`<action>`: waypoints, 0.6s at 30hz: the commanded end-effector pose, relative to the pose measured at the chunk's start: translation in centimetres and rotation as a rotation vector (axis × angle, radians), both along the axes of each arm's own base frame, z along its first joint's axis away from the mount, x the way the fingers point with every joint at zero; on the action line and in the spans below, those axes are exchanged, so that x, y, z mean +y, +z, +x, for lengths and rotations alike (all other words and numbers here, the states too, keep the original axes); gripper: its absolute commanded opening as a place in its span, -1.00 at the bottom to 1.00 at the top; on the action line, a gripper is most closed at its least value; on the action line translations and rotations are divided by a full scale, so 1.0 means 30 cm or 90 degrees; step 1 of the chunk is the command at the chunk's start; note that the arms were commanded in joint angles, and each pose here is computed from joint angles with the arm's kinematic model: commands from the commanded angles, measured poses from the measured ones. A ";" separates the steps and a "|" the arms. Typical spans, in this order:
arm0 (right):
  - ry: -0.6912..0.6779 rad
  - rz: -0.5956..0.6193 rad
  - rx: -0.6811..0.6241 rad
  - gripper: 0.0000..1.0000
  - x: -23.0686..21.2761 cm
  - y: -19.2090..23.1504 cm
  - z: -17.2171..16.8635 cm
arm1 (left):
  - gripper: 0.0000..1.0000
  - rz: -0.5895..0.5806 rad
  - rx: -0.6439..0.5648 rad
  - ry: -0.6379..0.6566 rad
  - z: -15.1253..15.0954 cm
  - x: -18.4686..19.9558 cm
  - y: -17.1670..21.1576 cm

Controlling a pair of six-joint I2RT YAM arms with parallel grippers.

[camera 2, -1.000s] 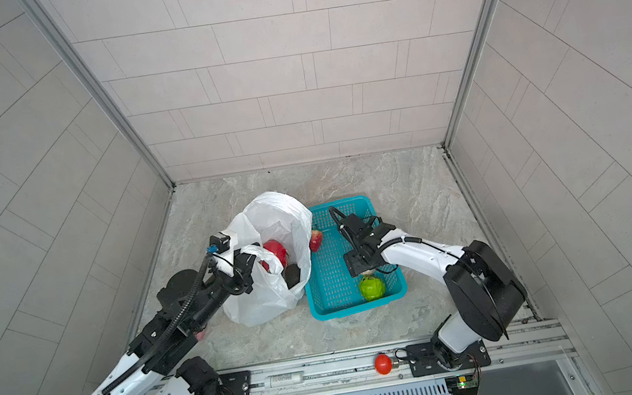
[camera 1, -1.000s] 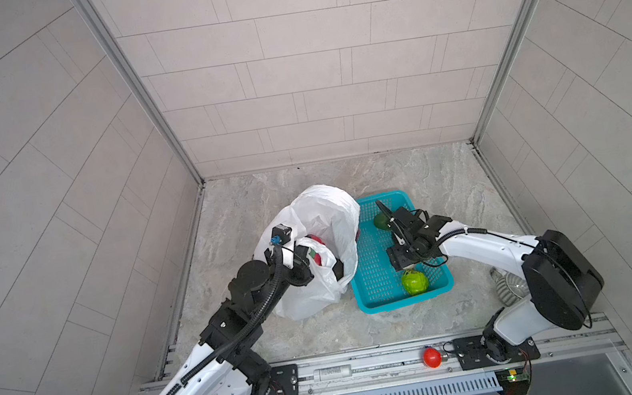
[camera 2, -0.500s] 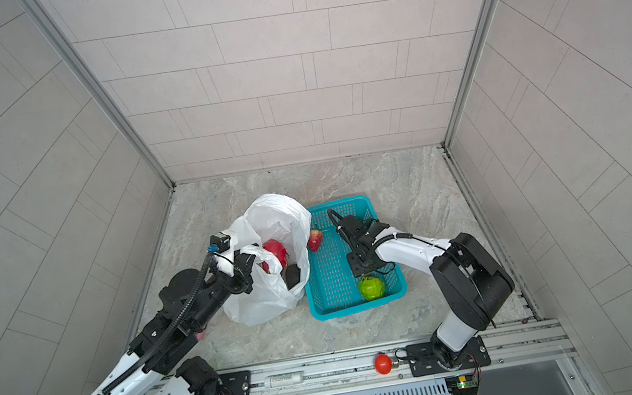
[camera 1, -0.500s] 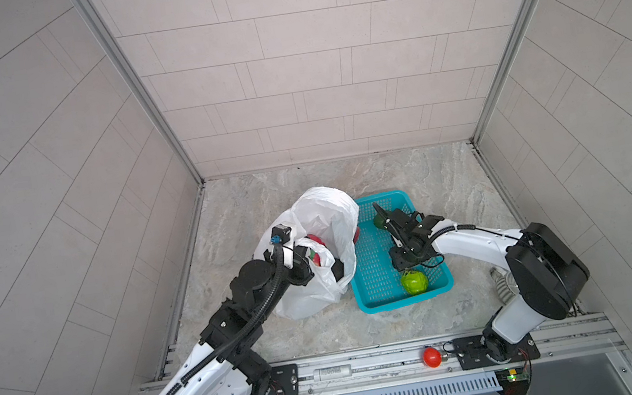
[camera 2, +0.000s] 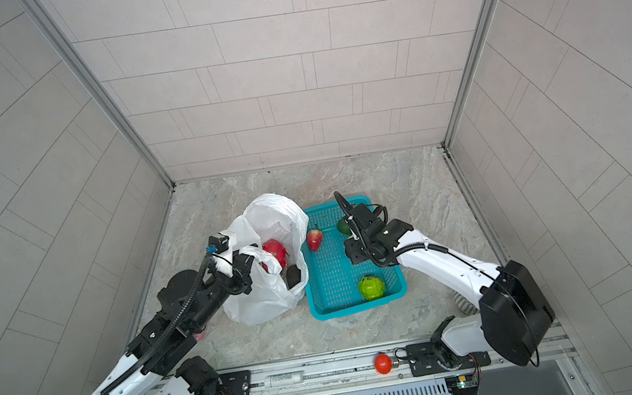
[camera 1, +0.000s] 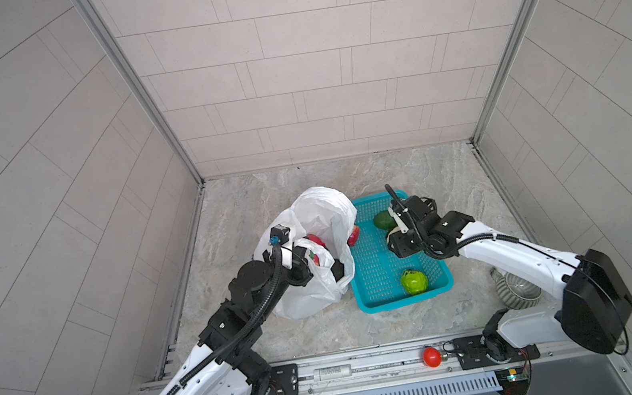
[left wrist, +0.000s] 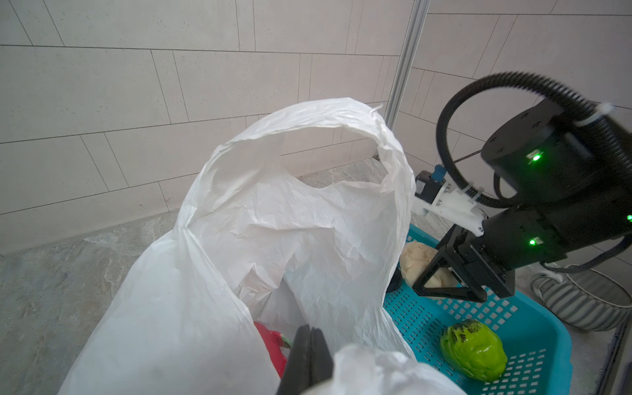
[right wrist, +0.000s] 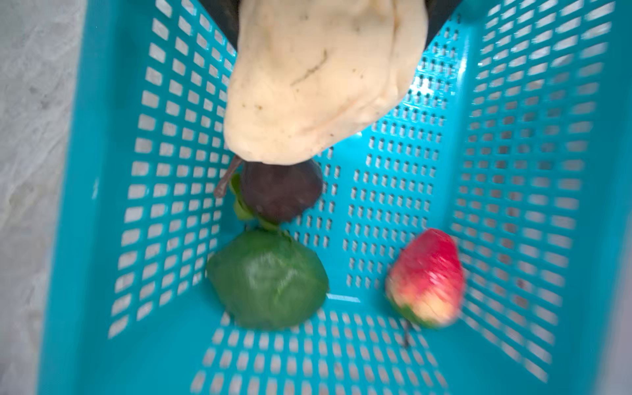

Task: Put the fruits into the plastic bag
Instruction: 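Lower the right gripper into the basket toward the pale fruit, then grasp the pale fruit and carry it into the bag with the right gripper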

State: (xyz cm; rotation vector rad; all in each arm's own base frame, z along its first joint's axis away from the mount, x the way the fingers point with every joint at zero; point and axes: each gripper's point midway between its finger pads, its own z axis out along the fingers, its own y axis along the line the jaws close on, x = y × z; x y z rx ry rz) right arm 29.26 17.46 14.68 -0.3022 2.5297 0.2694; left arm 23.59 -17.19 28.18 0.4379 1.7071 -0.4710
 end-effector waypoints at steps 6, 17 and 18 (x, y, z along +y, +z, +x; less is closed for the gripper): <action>0.238 0.196 -0.234 -0.66 0.256 0.465 -0.104 | -1.00 -0.014 -0.025 0.000 -0.006 0.006 0.064; 0.404 0.335 -0.226 -0.64 0.534 0.603 -0.181 | -1.00 -0.006 -0.027 0.003 0.002 0.005 0.083; 0.413 0.339 -0.223 -0.64 0.565 0.605 -0.178 | -1.00 -0.005 -0.027 0.003 0.001 0.005 0.084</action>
